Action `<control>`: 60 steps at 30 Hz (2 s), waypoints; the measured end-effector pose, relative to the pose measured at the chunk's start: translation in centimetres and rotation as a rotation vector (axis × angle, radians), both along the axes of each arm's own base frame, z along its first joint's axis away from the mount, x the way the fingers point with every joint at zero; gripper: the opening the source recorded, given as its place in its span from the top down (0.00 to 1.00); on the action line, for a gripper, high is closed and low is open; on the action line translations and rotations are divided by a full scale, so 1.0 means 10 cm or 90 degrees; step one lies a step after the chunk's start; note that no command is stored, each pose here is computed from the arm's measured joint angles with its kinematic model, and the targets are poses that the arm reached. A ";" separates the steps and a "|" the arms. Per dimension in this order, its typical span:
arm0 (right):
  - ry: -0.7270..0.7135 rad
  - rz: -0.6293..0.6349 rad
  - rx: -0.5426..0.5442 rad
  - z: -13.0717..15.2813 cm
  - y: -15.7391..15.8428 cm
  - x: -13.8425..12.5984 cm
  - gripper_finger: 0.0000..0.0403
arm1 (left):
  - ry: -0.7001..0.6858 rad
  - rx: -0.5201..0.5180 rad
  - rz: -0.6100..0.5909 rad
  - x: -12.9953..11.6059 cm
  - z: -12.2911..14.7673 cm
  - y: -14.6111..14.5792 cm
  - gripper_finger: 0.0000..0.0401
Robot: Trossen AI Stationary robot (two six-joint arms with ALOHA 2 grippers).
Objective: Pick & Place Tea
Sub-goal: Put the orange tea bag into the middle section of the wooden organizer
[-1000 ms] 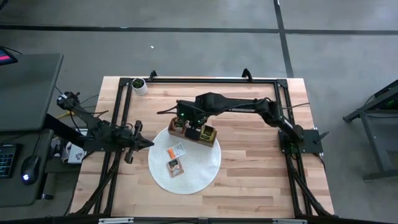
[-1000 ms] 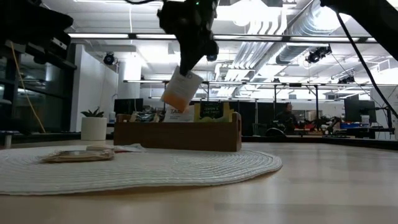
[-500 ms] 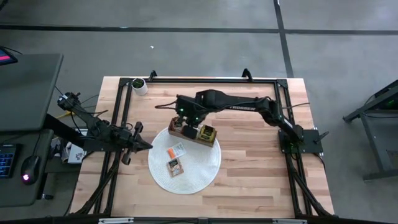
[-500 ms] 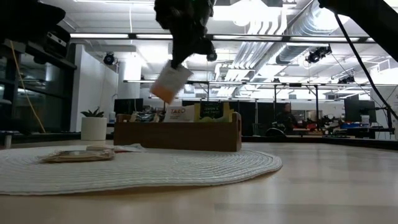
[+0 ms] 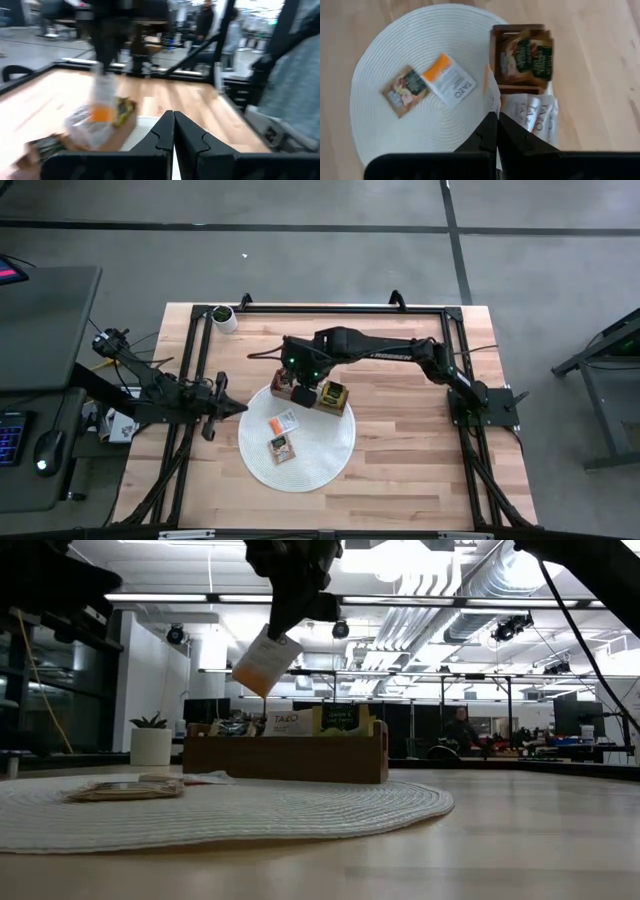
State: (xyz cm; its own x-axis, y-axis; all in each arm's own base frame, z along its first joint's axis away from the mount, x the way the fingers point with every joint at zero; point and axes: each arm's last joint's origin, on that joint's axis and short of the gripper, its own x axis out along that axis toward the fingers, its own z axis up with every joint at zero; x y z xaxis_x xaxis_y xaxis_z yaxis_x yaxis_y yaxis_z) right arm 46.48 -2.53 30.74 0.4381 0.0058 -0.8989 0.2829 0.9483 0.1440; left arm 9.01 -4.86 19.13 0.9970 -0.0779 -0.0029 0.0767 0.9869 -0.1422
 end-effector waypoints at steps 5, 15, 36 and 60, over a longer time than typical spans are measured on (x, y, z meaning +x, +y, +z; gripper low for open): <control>0.020 0.015 0.000 -0.01 0.06 -0.03 1.00 | 0.008 0.014 0.045 0.00 -0.01 0.02 0.93; 0.022 0.031 0.000 -0.01 0.17 -0.03 1.00 | 0.015 0.036 0.062 0.02 -0.02 0.02 0.58; 0.025 0.085 0.014 -0.01 0.37 -0.04 1.00 | 0.195 0.106 0.061 0.65 0.10 0.24 0.56; 0.044 0.093 0.003 -0.02 0.39 -0.07 1.00 | 0.201 0.094 -0.092 1.47 0.29 0.55 0.56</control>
